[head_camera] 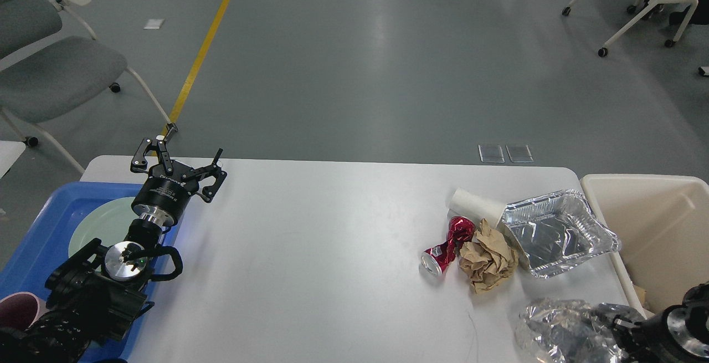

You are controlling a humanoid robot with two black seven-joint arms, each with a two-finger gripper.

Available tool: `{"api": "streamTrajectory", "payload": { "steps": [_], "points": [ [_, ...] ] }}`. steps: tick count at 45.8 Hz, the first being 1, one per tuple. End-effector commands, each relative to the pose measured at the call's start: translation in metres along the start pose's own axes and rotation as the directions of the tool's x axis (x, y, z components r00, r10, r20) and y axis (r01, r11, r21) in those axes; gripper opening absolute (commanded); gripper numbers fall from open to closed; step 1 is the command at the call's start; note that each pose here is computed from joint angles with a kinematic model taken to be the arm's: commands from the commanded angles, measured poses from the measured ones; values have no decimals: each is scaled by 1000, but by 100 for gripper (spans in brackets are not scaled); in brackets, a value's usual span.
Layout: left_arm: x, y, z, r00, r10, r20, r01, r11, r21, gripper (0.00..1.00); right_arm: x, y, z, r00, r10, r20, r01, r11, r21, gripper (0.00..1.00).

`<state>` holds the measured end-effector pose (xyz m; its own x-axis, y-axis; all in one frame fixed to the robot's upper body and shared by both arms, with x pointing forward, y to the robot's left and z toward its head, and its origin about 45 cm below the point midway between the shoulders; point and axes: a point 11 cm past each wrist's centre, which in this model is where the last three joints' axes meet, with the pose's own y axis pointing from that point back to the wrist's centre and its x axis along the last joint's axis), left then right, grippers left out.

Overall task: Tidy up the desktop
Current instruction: 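Grasp the crumpled foil nearest the bin with the right gripper, then drop the crumpled foil into the white bin and raise the gripper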

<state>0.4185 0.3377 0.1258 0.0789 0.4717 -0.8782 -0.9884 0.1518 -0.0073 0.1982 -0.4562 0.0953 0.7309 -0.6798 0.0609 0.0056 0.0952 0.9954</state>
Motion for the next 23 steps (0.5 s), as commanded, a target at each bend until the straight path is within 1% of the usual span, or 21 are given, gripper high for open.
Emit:
{"api": "streamTrajectory", "payload": {
  "steps": [1,7,11,17,18,23],
  "points": [
    [0,0,0,1000,0,0,0,1000,-1,96,28,36,1,995,52,81,-58,996,74,0],
    [0,0,0,1000,0,0,0,1000,-1,96,64,84,-4,983,98,155,-125,975,181,0],
    [0,0,0,1000,0,0,0,1000,-1,96,86,123,-11,975,110,194,-162,947,277,0],
    [0,0,0,1000,2,1,-2,1000,1,96,110,190,-39,977,126,172,-190,879,436,0],
    [-1,0,1,1000,-1,0,1,1000,-1,96,115,206,-47,977,138,160,-198,862,466,0],
    [0,0,0,1000,0,1,0,1000,1,96,129,255,-70,967,212,137,-253,800,544,0]
  ]
}}
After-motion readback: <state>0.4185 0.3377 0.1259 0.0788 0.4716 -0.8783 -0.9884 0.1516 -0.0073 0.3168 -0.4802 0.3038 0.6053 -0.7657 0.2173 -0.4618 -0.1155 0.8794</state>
